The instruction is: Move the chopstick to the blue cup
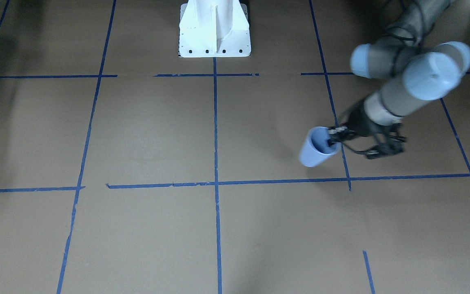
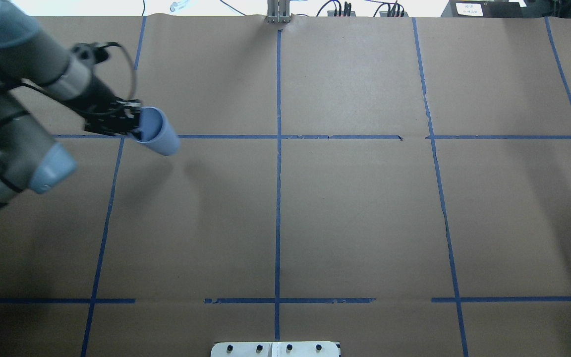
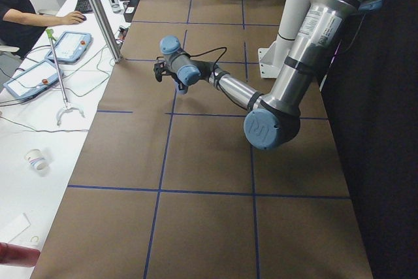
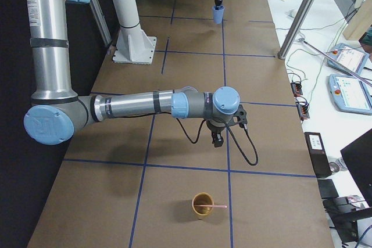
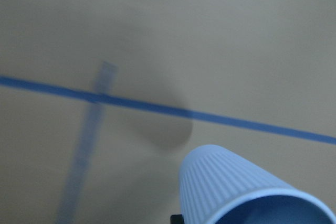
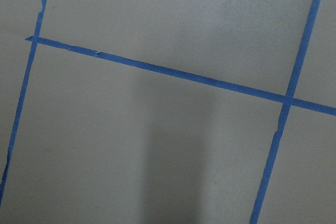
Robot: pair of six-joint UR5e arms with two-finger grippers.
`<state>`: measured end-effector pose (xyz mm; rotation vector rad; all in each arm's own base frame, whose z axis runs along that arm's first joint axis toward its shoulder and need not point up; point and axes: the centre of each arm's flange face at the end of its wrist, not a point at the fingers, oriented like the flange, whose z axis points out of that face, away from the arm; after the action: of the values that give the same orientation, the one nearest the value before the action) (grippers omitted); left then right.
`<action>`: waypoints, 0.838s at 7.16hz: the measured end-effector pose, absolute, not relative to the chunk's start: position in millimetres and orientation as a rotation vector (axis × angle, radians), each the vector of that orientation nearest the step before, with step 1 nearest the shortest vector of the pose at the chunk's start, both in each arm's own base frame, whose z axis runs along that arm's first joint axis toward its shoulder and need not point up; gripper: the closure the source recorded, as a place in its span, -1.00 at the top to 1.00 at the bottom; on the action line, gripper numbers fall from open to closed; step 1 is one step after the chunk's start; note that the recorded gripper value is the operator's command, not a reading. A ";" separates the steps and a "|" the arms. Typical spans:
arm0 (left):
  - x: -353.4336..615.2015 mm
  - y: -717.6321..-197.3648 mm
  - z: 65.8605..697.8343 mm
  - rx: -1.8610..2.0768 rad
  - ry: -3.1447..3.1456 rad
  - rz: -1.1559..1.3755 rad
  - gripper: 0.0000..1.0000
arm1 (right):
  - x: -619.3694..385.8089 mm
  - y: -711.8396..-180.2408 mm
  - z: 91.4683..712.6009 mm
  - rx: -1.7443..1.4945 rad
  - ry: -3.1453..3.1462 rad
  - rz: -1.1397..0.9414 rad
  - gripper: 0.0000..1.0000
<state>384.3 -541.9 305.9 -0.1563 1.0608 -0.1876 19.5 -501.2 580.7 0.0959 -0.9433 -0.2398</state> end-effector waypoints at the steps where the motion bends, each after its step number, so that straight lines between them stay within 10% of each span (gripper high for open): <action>1: 440.4 -517.4 256.4 -0.159 1.074 -0.186 -1.00 | 19.5 -501.2 578.6 0.099 -0.943 -0.240 1.00; 4: 546.0 -460.8 174.6 -0.084 1.035 -0.168 -0.97 | 19.5 -500.2 567.4 0.118 -0.943 -0.247 1.00; 6: 568.2 -445.6 172.4 -0.032 1.008 -0.169 -0.53 | 19.6 -499.2 565.3 0.124 -0.942 -0.253 1.00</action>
<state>568.2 -445.6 172.4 -0.0321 1.0076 -0.1693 19.6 -499.2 565.3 0.1244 -0.9420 -0.2533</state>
